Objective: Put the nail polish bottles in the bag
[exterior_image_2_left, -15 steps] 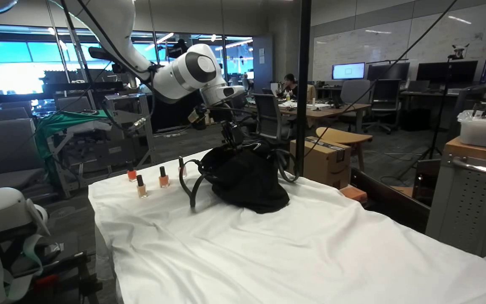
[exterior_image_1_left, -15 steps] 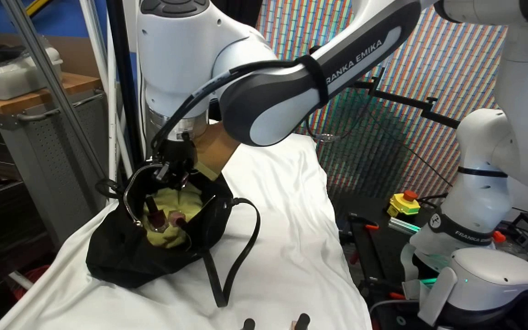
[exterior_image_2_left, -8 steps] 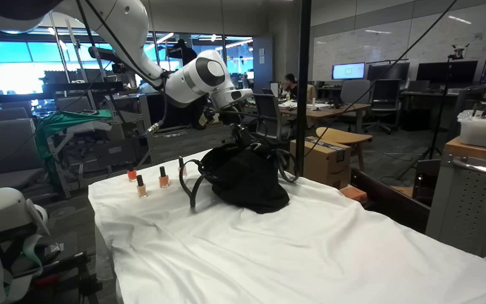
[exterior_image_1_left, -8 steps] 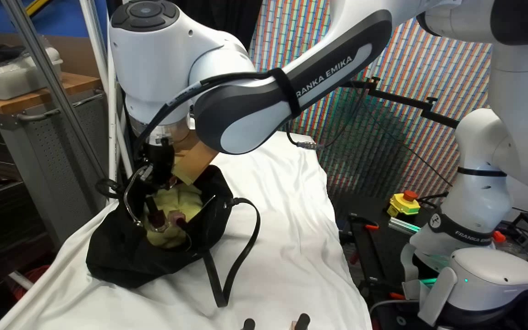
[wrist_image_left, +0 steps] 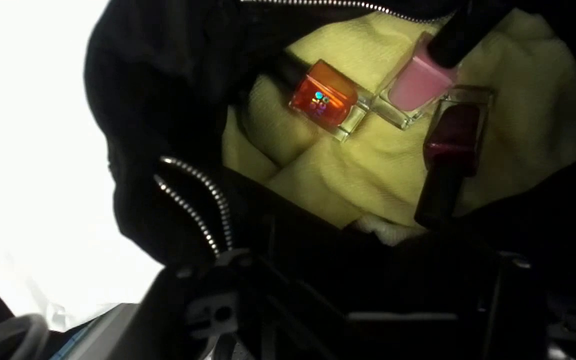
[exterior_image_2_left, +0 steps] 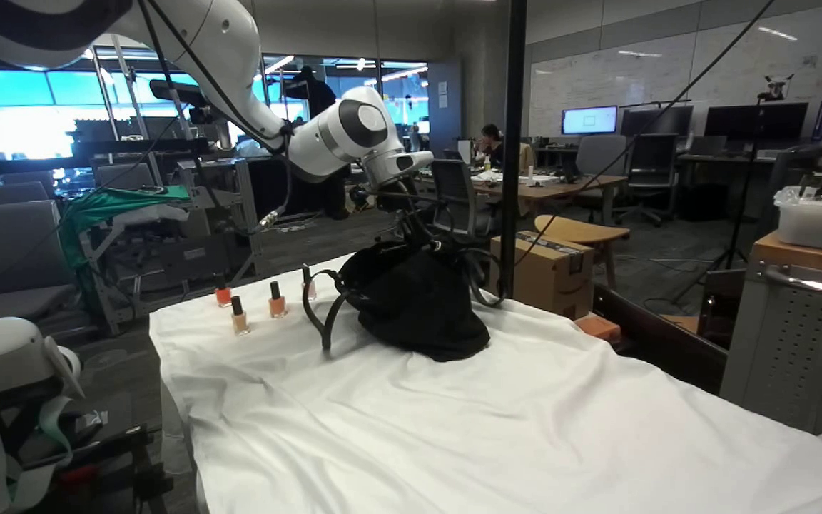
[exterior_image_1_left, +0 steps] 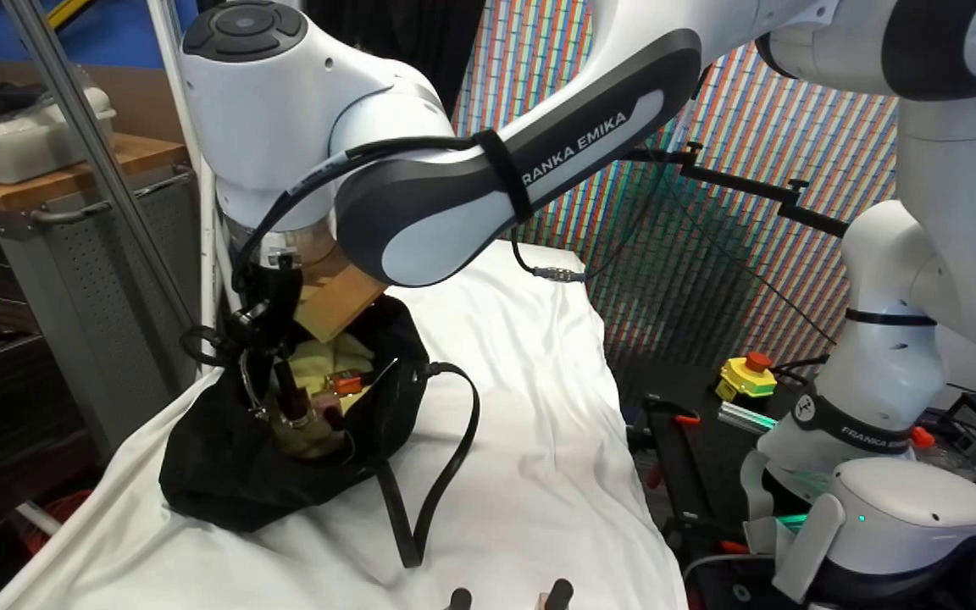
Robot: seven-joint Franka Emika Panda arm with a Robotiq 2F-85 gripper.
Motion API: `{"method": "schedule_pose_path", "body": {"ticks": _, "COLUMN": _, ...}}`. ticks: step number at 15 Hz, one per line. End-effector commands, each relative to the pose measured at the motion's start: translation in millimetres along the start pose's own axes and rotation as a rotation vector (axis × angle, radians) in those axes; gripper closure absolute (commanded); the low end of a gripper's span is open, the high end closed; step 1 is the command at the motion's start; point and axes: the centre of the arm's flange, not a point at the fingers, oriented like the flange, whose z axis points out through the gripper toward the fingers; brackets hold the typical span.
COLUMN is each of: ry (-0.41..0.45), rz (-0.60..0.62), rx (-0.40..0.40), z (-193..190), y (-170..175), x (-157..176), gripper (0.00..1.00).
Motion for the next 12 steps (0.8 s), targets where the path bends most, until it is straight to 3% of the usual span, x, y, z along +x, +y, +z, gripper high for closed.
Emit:
{"method": "schedule_pose_path", "body": {"ticks": 1, "ry": -0.02, "rz": 0.025, "rx": -0.014, "z": -11.1, "y": 2.5, "x": 2.9, "gripper": 0.0}}
{"method": "schedule_pose_path", "body": {"ticks": 12, "ry": -0.173, "rz": -0.097, "rx": 0.039, "z": -50.4, "y": 5.1, "x": -91.2, "gripper": 0.0}}
